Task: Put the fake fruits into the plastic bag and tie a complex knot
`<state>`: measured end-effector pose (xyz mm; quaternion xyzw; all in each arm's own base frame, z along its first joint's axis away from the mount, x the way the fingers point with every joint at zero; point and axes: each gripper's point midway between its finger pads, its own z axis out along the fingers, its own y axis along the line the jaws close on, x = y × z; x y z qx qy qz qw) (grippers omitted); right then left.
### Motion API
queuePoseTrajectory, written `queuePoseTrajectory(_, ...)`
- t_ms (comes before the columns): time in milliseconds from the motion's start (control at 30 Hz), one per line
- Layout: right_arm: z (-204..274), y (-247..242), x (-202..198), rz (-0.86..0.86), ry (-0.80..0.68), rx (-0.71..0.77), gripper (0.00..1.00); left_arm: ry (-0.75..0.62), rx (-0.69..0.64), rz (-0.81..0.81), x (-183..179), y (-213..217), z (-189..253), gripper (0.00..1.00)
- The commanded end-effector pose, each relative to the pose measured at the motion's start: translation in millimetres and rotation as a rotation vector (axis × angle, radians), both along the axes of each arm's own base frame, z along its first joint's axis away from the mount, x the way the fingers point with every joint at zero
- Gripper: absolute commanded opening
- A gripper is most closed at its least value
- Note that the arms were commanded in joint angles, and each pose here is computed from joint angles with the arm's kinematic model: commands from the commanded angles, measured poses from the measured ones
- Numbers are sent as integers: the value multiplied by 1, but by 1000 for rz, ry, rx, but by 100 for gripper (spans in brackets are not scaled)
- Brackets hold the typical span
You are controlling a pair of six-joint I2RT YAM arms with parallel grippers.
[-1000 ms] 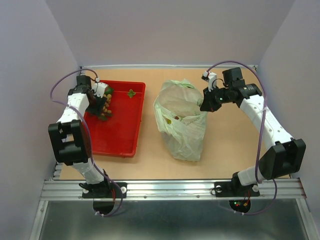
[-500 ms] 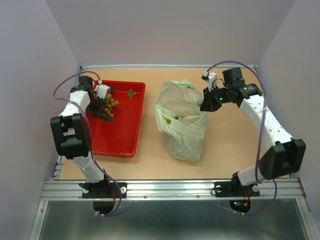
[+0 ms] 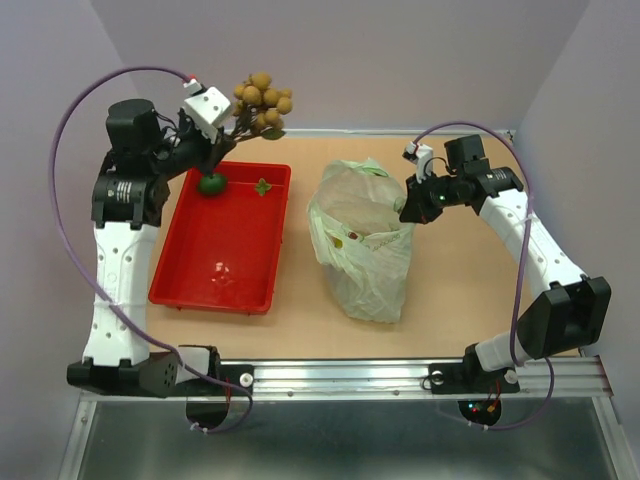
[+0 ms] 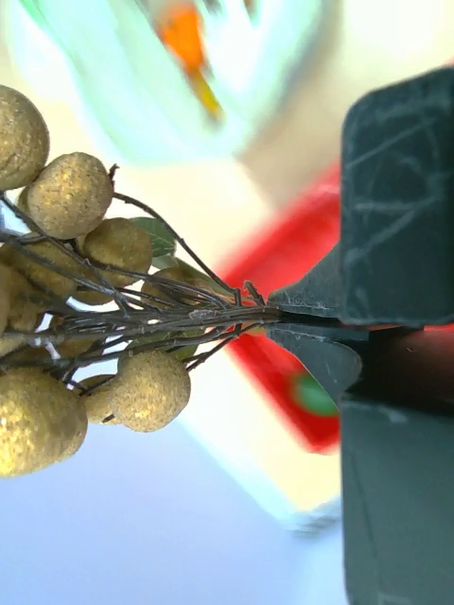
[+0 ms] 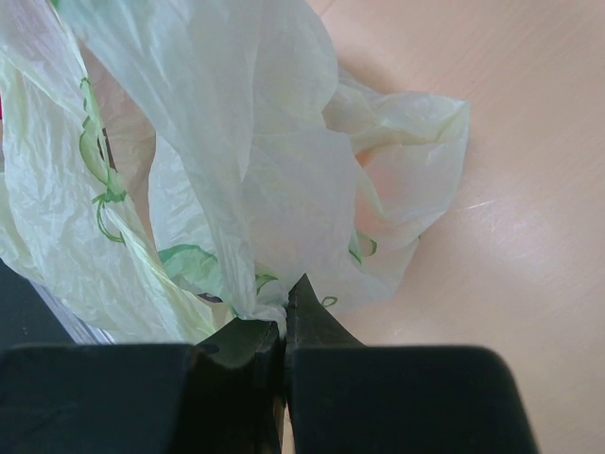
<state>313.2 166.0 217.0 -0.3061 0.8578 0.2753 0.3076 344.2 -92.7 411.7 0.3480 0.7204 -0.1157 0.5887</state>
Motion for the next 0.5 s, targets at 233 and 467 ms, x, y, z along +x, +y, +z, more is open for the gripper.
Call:
queuePoseTrajectory(233,13,14,5,32,-16,63,0,-291,-125,-218,-24,-128,17,0)
queuePoseTrajectory(467,12,15,4,22,6,76,0,-337,-86,-314,-44,-164,-36,0)
